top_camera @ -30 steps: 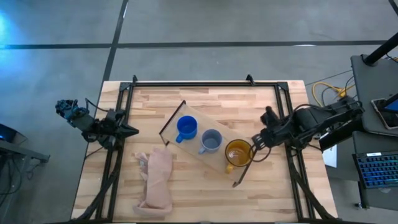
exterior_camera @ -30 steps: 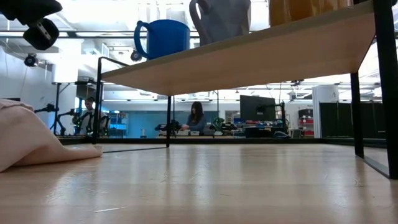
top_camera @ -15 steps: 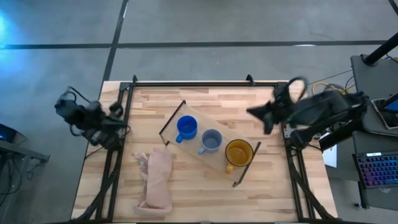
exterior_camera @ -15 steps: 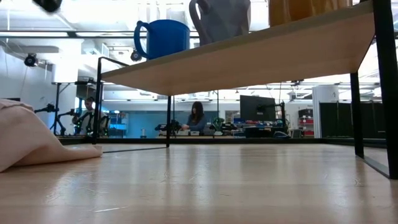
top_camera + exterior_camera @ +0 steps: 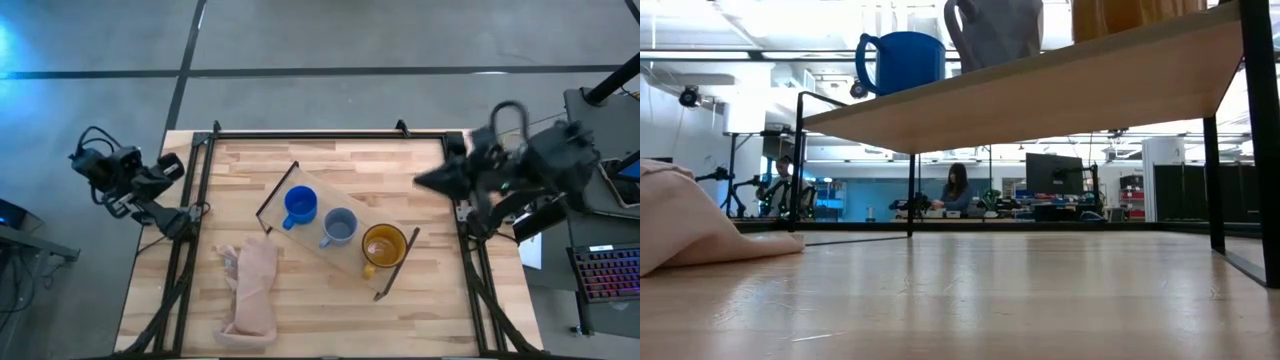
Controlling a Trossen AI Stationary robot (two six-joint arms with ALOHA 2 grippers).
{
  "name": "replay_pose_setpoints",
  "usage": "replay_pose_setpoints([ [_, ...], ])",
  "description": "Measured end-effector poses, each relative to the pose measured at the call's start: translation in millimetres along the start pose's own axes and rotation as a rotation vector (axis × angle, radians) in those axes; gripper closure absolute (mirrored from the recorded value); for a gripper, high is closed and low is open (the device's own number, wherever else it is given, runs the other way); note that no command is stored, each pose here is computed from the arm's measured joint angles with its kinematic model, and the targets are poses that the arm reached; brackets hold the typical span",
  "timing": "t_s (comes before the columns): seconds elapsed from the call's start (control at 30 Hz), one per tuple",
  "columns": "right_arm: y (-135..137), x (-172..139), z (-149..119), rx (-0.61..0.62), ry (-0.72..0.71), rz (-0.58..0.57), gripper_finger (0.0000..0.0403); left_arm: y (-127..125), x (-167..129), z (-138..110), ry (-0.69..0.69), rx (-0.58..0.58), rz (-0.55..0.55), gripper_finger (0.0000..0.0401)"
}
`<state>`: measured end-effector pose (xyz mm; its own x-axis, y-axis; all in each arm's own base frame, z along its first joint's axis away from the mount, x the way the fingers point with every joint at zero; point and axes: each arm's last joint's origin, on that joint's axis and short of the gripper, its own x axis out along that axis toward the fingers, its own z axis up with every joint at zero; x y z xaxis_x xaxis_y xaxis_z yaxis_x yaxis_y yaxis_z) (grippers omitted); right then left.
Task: Stack small to large cups/mugs on shelf
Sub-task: Return to Home Position
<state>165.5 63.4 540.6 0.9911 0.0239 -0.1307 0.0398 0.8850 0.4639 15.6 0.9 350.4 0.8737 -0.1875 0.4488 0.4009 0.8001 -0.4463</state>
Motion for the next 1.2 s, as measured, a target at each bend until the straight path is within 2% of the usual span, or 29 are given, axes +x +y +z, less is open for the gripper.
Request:
replay_pose_setpoints([
  [0.27, 10.7, 35.9, -34.8, -0.066, 0.209, 0.130, 0.0394, -1.6, 0.2, -1.1, 0.029, -0.167, -0.054, 0.0401],
  [0.37, 14.3, 48.0, -45.0, -0.110, 0.204, 0.174, 0.0394, -1.4, 0.1, -1.6, 0.032, -0.141, -0.054, 0.0401],
  [0.43, 17.9, 57.0, -50.9, -0.165, 0.163, 0.244, 0.0394, -0.9, 2.1, -6.6, 0.057, -0.108, -0.066, 0.0401],
  [0.53, 22.0, 66.9, -64.4, -0.232, 0.115, 0.377, 0.0394, -0.1, 7.8, -18.4, 0.094, -0.127, -0.095, 0.0401],
  [0.6, 18.6, 71.7, -78.1, -0.247, 0.134, 0.397, 0.0394, -0.6, 13.9, -28.4, 0.090, -0.118, -0.165, 0.0401],
  [0.7, 6.2, 70.3, -95.4, -0.255, 0.175, 0.366, 0.0394, -4.8, 20.9, -39.5, 0.005, -0.032, -0.383, 0.0401],
  [0.8, -6.5, 56.4, -97.4, -0.267, 0.133, 0.365, 0.0394, -7.1, 19.5, -44.7, -0.104, 0.092, -0.557, 0.0401],
  [0.97, -32.9, 25.4, -99.3, -0.292, 0.019, 0.381, 0.0394, 1.7, 8.8, -59.4, -0.091, 0.190, -0.559, 0.0401],
  [1.07, -48.6, 11.2, -105.8, -0.347, -0.047, 0.375, 0.0394, 4.0, 0.4, -55.8, -0.146, 0.284, -0.542, 0.0401],
  [1.13, -59.1, 0.6, -106.7, -0.378, -0.118, 0.369, 0.0394, 4.2, 2.6, -57.1, -0.102, 0.362, -0.515, 0.0401],
  [1.2, -69.4, -6.1, -108.9, -0.400, -0.186, 0.356, 0.0394, 1.5, 2.3, -47.2, -0.072, 0.368, -0.485, 0.0401],
])
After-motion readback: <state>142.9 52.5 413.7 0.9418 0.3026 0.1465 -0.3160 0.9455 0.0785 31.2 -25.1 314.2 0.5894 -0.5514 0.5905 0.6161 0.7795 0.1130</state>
